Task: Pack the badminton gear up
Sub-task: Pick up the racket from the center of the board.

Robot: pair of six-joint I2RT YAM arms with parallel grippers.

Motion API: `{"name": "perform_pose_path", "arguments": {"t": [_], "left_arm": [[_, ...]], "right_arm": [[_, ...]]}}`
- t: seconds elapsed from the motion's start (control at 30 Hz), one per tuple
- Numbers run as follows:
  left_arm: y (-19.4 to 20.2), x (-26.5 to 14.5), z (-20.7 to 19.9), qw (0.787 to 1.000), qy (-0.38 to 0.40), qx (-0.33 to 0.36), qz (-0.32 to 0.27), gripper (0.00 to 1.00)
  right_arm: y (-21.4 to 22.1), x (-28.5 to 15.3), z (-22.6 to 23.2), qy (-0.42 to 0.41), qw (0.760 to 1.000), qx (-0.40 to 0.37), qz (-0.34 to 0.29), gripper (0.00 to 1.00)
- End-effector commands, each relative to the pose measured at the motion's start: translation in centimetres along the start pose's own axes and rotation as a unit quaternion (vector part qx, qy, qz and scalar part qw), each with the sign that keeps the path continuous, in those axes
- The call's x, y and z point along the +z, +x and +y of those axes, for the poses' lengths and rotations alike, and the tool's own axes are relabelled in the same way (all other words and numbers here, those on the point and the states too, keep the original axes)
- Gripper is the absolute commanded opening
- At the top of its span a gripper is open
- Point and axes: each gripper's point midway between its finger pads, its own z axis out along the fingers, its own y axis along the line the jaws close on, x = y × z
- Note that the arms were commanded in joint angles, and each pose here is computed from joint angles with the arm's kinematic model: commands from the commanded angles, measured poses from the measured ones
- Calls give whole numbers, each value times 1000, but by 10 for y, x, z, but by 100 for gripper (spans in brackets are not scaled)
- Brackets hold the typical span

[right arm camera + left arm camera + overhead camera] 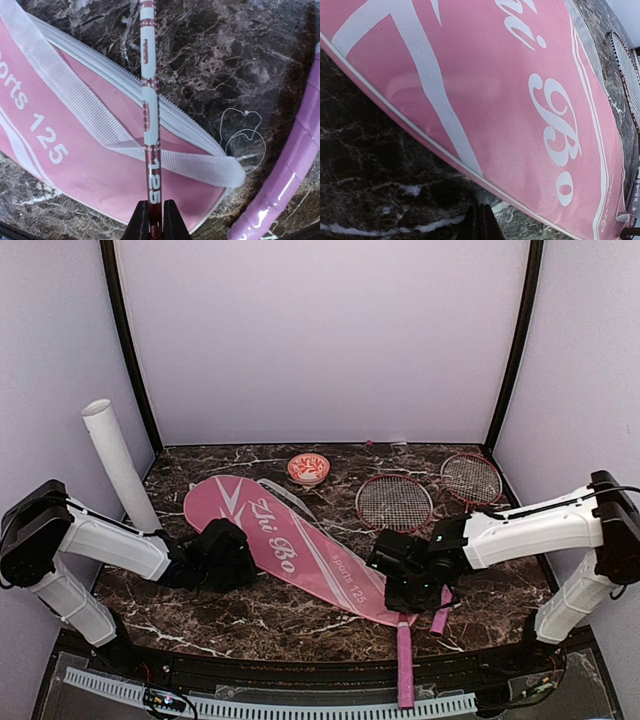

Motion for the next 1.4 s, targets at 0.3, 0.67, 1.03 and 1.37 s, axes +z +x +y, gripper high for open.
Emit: {"name": "perform_pose_path", "arguments": {"t": [0.3,0.67,1.03,1.37], "left_arm": [[-29,-37,-58,980,36,195,-21,33],[-28,-8,-137,989,49,137,2,53],[-28,39,-157,997,13,78,7,67],[-16,78,-155,995,-36,89,34,67]], "right_arm": [[-55,-43,-43,-38,997,14,-69,0],[-84,-34,-41,-36,994,-32,-95,0],[-93,-37,-25,-69,989,-59,-114,0],[-87,-32,-25,-88,987,-70,-113,0]]}}
